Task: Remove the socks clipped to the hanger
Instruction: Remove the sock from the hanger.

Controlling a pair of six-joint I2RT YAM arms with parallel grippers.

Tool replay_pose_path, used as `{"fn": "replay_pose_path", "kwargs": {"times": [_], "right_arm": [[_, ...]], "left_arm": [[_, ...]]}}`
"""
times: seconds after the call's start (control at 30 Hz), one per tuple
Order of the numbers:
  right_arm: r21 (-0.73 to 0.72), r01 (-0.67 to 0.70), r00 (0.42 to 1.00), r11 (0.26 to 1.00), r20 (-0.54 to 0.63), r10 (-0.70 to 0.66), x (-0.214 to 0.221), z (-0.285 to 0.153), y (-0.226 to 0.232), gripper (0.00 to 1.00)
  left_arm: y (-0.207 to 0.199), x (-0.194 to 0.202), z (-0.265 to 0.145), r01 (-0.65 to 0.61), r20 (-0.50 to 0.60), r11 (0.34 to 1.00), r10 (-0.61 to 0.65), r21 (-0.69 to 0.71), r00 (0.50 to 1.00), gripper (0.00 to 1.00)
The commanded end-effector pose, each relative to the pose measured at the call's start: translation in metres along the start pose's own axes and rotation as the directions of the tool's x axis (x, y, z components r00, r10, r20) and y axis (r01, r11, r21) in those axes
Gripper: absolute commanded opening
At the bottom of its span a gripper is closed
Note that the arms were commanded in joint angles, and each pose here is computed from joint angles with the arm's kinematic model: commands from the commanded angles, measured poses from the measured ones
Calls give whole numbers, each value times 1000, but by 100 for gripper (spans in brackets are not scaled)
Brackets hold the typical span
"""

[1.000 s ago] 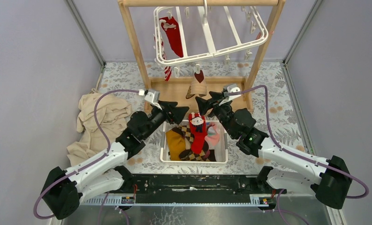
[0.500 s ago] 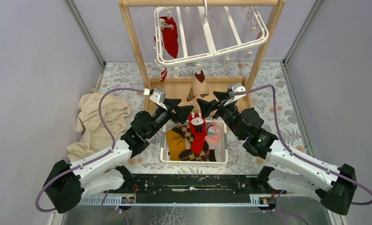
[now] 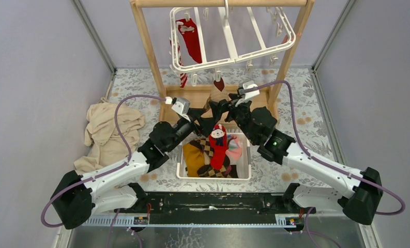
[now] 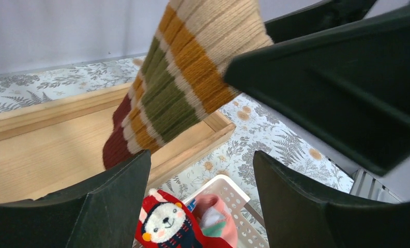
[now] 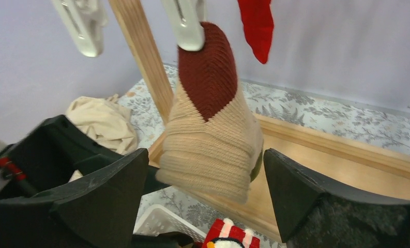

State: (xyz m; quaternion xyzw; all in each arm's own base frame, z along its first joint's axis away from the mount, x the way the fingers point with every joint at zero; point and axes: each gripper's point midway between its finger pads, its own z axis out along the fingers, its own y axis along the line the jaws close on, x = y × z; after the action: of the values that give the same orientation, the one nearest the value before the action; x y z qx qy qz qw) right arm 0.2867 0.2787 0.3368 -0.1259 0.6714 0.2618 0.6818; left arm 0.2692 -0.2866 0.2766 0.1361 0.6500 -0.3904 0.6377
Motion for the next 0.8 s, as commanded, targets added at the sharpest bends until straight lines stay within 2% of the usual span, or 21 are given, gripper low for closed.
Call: {"fn": "replay_pose_path", "kwargs": {"times": [0.0, 0.37, 0.5, 0.57, 0.63, 0.77], "right_arm": [[112, -8, 999, 994, 49, 2, -19, 9, -14, 90], [186, -20, 999, 982, 45, 12, -16, 19, -23, 95], [200, -19, 999, 980, 40, 11, -14, 20, -24, 92], [199, -21, 999, 980, 43, 13, -13, 21, -24, 84], [197, -19, 999, 980, 45, 10, -14, 20, -25, 64], [179, -13, 999, 984, 51, 3, -19, 17, -30, 36]], "left_arm": [[-20, -34, 11, -36, 106, 998, 31, 45, 994, 80], [-45, -31, 11, -58, 108, 990, 44, 125, 993, 79], [-54, -31, 7, -62, 109, 985, 45, 161, 993, 79], [-58, -33, 5, -62, 114, 983, 43, 174, 993, 79], [-61, -34, 2, -62, 113, 981, 41, 183, 993, 79], [-65, -38, -8, -61, 96, 981, 43, 186, 994, 79]]}}
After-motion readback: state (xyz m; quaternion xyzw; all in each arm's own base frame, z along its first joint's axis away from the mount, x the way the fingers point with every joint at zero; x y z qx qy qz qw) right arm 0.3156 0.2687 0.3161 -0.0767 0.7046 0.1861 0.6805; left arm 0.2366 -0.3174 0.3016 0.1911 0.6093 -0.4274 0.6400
